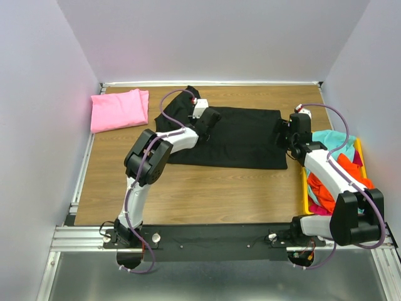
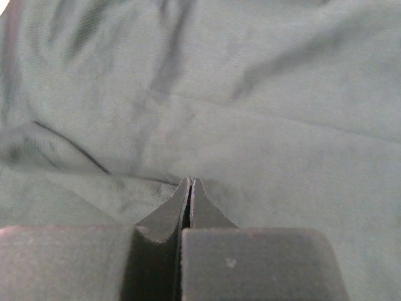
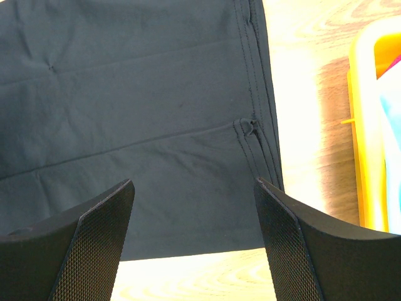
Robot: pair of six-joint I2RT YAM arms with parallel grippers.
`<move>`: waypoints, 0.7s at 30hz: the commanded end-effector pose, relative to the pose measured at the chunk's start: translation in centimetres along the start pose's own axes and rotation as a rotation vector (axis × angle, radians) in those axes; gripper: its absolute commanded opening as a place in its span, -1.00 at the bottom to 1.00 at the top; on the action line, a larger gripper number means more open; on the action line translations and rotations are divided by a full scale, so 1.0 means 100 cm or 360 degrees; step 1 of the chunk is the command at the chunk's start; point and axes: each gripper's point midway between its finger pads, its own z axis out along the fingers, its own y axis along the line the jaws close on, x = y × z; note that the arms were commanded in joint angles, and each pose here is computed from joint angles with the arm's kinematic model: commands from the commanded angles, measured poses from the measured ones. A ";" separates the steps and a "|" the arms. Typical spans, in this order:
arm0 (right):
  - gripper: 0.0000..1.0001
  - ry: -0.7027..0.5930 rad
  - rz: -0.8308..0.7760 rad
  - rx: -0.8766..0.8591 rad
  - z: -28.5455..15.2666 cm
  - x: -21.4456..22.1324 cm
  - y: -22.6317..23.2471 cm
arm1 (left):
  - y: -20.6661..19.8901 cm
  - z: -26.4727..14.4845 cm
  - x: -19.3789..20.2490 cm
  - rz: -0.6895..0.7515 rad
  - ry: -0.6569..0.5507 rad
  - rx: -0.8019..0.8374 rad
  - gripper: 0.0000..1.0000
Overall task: Fold and stack the t-shirts
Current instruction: Fold the tshirt
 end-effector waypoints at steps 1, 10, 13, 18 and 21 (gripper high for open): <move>0.68 -0.0006 -0.0032 -0.0032 0.002 0.001 0.004 | -0.005 -0.007 -0.019 0.0008 -0.0093 -0.0039 -1.00; 0.68 0.0000 -0.0036 -0.0033 0.002 0.001 0.004 | -0.013 -0.005 -0.016 0.0051 -0.0086 0.0000 -1.00; 0.68 0.0010 -0.0037 -0.0032 0.004 0.003 0.004 | -0.015 -0.005 -0.016 0.0047 -0.0083 0.0020 -0.79; 0.68 0.0032 -0.0039 -0.0036 0.007 0.005 0.005 | -0.015 -0.013 -0.031 0.0006 -0.0122 0.0036 0.44; 0.68 0.0028 -0.0050 -0.0042 0.007 0.004 0.008 | -0.015 -0.024 -0.047 -0.0039 -0.0161 0.0060 0.70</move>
